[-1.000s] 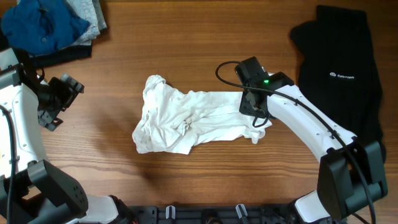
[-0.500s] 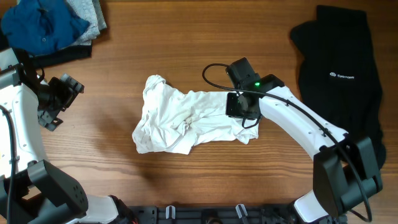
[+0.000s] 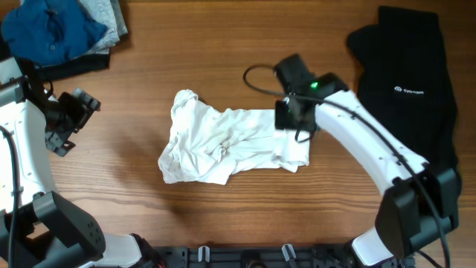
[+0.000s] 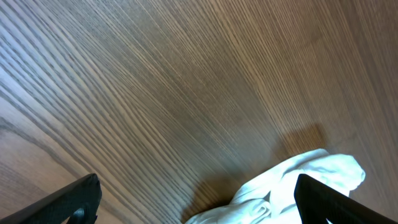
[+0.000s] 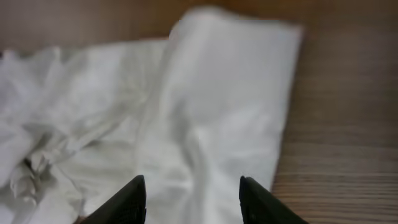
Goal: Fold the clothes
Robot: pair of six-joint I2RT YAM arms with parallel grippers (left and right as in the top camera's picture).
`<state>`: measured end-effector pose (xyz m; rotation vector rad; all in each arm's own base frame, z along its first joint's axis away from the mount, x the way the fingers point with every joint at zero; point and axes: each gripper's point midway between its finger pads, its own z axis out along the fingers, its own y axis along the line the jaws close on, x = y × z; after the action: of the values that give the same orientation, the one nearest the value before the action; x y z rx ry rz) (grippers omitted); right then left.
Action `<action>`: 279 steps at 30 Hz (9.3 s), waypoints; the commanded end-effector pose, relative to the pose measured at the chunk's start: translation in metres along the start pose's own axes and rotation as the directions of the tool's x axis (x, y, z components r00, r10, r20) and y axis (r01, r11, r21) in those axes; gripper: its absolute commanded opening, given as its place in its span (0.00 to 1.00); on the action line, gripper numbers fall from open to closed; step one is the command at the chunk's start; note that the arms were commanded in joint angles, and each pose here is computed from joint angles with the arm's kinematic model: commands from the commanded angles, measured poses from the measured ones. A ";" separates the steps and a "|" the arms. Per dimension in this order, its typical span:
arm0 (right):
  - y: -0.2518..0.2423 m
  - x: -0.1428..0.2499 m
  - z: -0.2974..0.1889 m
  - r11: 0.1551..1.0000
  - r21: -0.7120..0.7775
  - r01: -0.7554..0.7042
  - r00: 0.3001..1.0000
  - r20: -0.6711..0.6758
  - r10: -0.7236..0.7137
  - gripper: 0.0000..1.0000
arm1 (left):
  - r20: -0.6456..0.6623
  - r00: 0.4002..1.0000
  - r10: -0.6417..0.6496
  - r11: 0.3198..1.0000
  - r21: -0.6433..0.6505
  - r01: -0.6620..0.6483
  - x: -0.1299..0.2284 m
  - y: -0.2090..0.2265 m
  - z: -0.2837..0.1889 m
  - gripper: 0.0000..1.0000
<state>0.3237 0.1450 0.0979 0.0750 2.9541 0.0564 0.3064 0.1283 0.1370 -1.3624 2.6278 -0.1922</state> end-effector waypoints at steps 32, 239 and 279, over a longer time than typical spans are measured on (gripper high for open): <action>0.024 -0.024 0.075 0.976 -0.215 -0.014 0.989 -0.144 -0.017 0.18 | 0.023 1.000 0.011 1.000 0.021 -0.011 -0.005 -0.003 -0.007 1.00; -0.036 -0.033 -0.027 0.981 -0.191 -0.041 0.998 0.048 0.051 1.00 | -0.421 0.619 0.663 0.693 0.032 -0.720 0.223 -0.181 0.049 0.08; -0.007 -0.041 -0.030 0.943 -0.332 0.002 0.997 0.069 0.022 1.00 | -0.499 0.737 0.456 0.853 0.008 -0.522 0.088 -0.069 0.092 0.95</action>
<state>0.3585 0.1307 0.1358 0.0815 2.8238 0.5260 0.3438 0.0283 0.0655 -0.7299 3.3099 -0.2551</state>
